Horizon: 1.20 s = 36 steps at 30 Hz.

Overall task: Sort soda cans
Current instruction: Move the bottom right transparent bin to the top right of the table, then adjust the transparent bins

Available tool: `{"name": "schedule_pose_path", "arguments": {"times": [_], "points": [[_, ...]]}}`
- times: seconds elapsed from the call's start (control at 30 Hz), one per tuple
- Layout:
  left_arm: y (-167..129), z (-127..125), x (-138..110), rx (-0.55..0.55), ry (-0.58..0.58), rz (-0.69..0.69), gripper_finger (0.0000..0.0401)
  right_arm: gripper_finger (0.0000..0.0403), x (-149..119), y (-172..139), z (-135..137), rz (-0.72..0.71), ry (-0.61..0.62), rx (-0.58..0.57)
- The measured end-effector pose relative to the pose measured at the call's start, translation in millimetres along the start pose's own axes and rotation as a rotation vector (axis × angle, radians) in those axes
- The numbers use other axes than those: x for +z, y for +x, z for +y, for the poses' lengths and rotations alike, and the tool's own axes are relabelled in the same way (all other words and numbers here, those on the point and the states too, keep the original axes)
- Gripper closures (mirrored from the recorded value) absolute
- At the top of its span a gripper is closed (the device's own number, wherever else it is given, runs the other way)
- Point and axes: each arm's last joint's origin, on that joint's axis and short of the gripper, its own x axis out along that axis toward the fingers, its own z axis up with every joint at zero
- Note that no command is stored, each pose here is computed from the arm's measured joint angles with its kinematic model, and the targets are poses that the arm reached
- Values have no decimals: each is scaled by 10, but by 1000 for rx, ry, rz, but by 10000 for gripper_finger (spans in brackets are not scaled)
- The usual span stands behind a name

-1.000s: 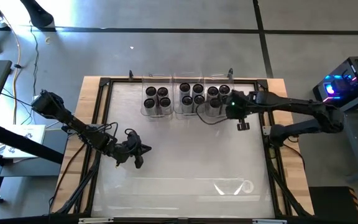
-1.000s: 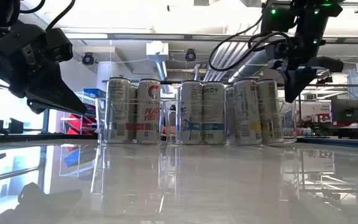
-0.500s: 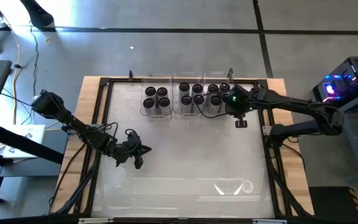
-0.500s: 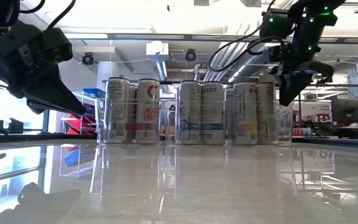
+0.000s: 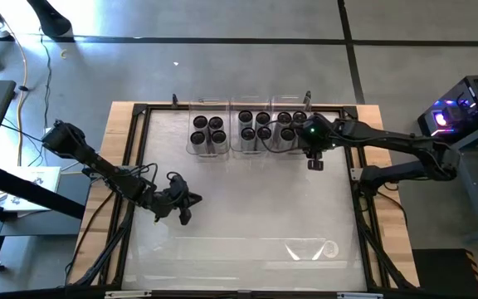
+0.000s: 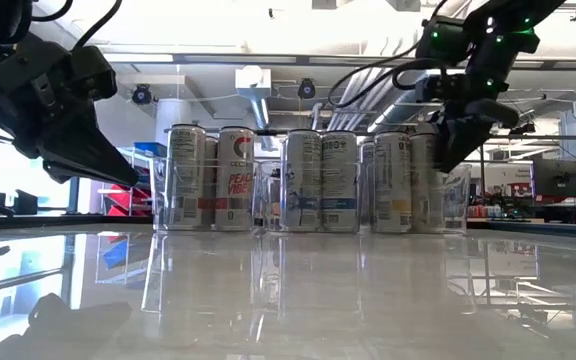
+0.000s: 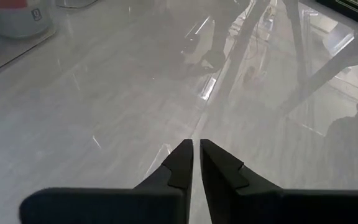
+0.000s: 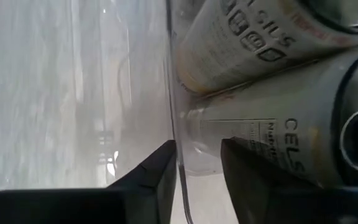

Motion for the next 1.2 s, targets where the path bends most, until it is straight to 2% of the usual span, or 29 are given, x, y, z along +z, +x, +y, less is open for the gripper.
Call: {"name": "schedule_pose_path", "arguments": {"times": [0.13,0.27,0.57,0.7,0.87,0.97,1.2], "points": [[-24,5,21,-3,-13,-4,354,258,-1,-46,5,-22,58,-4],[-95,34,63,-1,-25,-4,338,252,-37,-128,25,-28,137,-3],[-330,153,204,31,-74,-57,343,253,-175,-475,90,-121,249,-27],[-399,263,217,112,-128,-76,352,253,-305,-635,153,-127,326,-24],[-407,429,222,251,-188,-85,365,254,-507,-753,250,-54,506,-7],[-379,531,242,338,-193,-85,375,254,-583,-690,290,-11,541,2],[-304,705,328,462,-141,-69,399,254,-496,-505,214,120,578,-89]]}}
